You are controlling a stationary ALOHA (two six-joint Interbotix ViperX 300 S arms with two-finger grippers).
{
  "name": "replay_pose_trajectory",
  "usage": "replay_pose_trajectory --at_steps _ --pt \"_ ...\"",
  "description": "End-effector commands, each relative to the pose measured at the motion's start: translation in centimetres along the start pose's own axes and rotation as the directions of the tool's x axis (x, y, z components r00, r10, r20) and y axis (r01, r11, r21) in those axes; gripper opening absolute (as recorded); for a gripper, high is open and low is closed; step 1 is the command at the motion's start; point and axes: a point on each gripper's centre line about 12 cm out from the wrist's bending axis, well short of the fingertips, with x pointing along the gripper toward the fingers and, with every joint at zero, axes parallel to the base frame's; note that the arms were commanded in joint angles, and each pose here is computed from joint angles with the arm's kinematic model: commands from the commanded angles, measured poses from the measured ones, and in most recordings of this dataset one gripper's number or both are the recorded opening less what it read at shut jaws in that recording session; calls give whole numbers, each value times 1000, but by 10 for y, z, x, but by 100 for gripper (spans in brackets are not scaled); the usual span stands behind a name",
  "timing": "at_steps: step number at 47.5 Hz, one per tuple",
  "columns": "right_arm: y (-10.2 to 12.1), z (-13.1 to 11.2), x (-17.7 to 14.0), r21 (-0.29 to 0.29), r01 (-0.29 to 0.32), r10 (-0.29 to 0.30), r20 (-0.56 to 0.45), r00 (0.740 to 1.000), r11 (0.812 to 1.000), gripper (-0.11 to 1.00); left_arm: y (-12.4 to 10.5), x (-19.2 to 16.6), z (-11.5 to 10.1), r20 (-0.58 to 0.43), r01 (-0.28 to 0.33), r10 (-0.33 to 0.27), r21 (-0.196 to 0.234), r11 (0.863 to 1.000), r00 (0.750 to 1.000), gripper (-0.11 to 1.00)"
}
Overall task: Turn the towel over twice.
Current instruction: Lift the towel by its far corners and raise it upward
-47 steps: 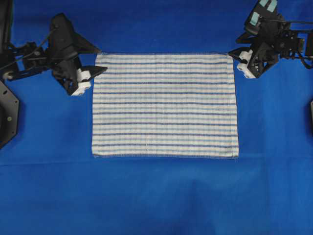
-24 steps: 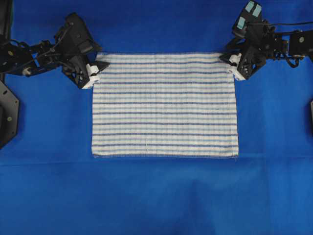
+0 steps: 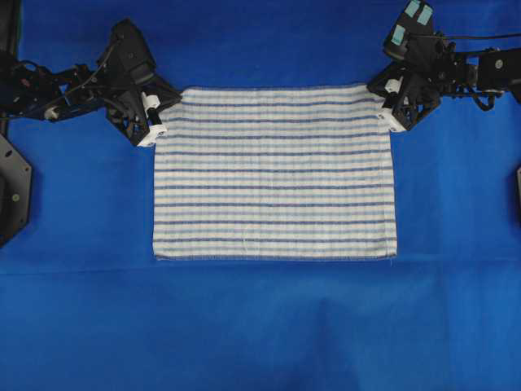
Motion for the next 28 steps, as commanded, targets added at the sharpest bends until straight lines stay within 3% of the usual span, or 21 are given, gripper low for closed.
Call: replay_pose_trajectory --at_steps 1,12,28 --pt "-3 3 -6 12 12 -12 11 1000 1000 5 2 -1 10 30 -6 6 6 1000 1000 3" --pt "-8 19 -24 16 58 -58 42 997 998 5 13 -11 45 110 -38 33 46 998 993 3" --pt "-39 73 -60 39 174 -178 162 971 984 5 44 -45 105 230 -123 111 35 992 967 3"
